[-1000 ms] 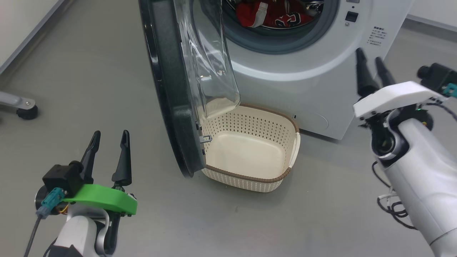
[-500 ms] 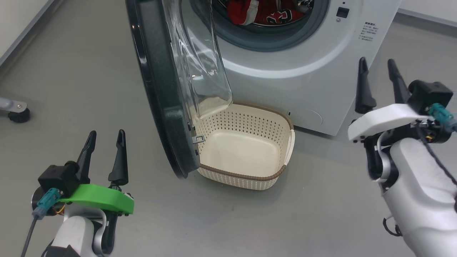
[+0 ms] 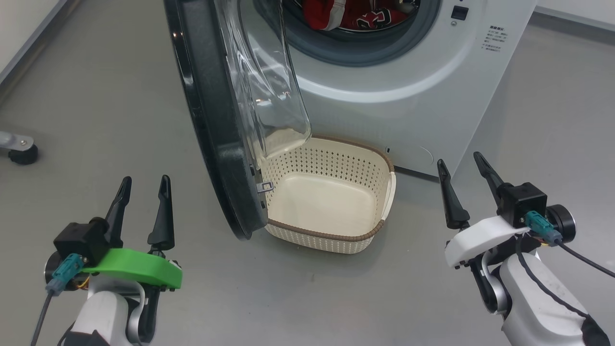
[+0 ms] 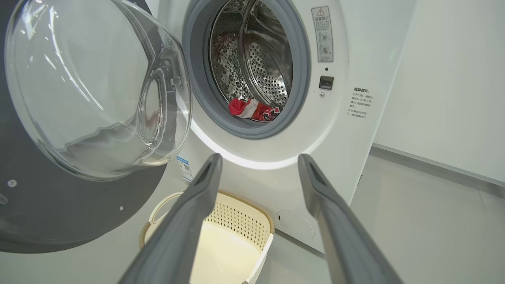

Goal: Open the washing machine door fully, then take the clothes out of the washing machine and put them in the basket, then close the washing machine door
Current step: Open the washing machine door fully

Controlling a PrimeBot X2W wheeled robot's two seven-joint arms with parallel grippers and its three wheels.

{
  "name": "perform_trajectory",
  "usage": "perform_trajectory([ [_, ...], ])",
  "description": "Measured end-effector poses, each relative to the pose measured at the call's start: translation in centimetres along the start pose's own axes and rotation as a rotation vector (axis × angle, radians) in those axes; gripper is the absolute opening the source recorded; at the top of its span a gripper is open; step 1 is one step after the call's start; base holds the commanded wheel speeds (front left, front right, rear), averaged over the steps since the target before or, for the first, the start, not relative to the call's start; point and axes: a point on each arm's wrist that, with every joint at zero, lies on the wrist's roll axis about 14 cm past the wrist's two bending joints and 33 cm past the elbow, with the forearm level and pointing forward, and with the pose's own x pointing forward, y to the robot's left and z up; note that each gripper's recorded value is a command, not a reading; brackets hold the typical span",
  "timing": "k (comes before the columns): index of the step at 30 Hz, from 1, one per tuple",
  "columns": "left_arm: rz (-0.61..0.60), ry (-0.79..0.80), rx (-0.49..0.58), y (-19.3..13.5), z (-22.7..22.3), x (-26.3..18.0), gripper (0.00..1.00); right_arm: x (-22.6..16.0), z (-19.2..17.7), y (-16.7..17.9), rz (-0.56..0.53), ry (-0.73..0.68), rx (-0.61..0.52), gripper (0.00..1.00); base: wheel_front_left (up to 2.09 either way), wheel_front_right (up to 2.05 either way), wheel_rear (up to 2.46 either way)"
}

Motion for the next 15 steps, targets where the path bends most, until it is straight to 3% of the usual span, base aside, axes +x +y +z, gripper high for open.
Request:
perform_trajectory([
  [15,0.001,0.012,0.013,0.05,-0.36,-0.14,1.00,-0.59,-0.43,-0.39,-0.066,-0.006,0.017,1.00,0.00,0.00,0.00],
])
